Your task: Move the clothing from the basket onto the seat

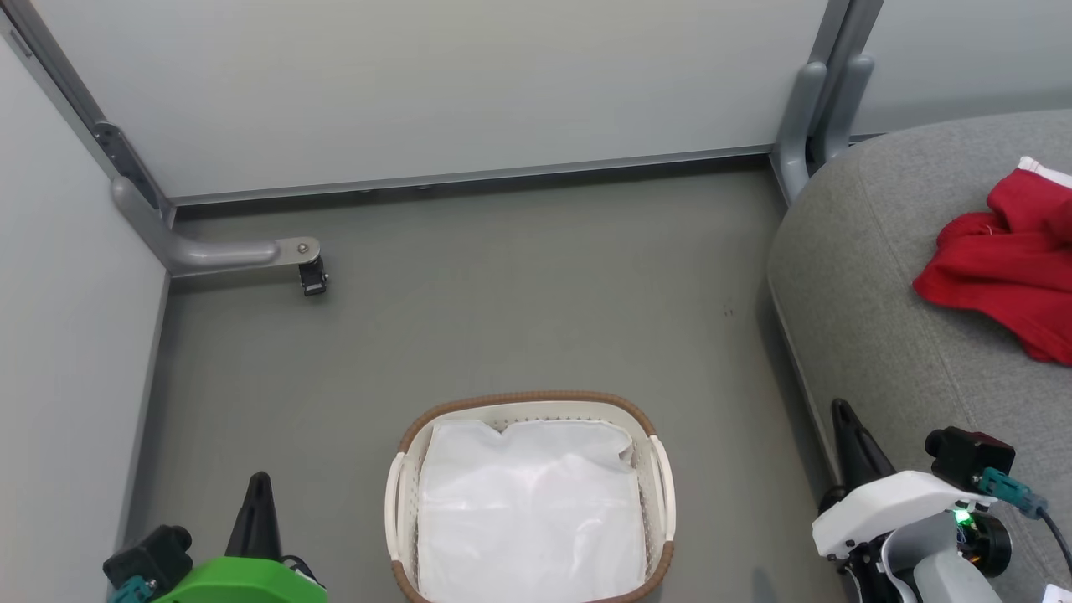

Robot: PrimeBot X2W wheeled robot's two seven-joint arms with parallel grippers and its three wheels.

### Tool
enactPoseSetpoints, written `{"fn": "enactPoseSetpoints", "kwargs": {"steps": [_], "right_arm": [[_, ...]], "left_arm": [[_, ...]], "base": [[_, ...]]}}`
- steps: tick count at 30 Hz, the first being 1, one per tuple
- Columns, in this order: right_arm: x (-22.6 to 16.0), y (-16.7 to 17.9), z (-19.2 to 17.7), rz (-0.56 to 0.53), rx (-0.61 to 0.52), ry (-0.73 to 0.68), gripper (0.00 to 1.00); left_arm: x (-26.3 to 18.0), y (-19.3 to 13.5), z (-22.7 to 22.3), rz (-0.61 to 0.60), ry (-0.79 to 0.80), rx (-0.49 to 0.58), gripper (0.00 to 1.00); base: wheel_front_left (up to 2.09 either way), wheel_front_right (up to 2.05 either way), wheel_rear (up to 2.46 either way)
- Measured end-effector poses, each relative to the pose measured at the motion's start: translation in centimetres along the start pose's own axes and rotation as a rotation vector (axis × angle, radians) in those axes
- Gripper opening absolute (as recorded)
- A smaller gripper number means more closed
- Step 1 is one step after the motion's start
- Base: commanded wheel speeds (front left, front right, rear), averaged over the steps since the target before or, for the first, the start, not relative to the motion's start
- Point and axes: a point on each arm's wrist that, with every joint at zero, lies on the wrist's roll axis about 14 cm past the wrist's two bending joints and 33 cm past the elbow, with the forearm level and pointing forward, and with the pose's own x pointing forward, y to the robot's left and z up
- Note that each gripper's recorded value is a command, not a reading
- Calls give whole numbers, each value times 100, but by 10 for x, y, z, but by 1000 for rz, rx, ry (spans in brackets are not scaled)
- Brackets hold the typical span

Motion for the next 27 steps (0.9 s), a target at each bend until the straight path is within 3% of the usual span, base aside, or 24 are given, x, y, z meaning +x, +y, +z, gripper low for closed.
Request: {"fn": "enactPoseSetpoints", "kwargs": {"steps": [27], "right_arm": [[-1, -8, 19, -39, 399, -37, 0]], "left_arm": [[7, -4, 22, -1, -32, -373, 0]], "base": [[0, 0, 0]]}}
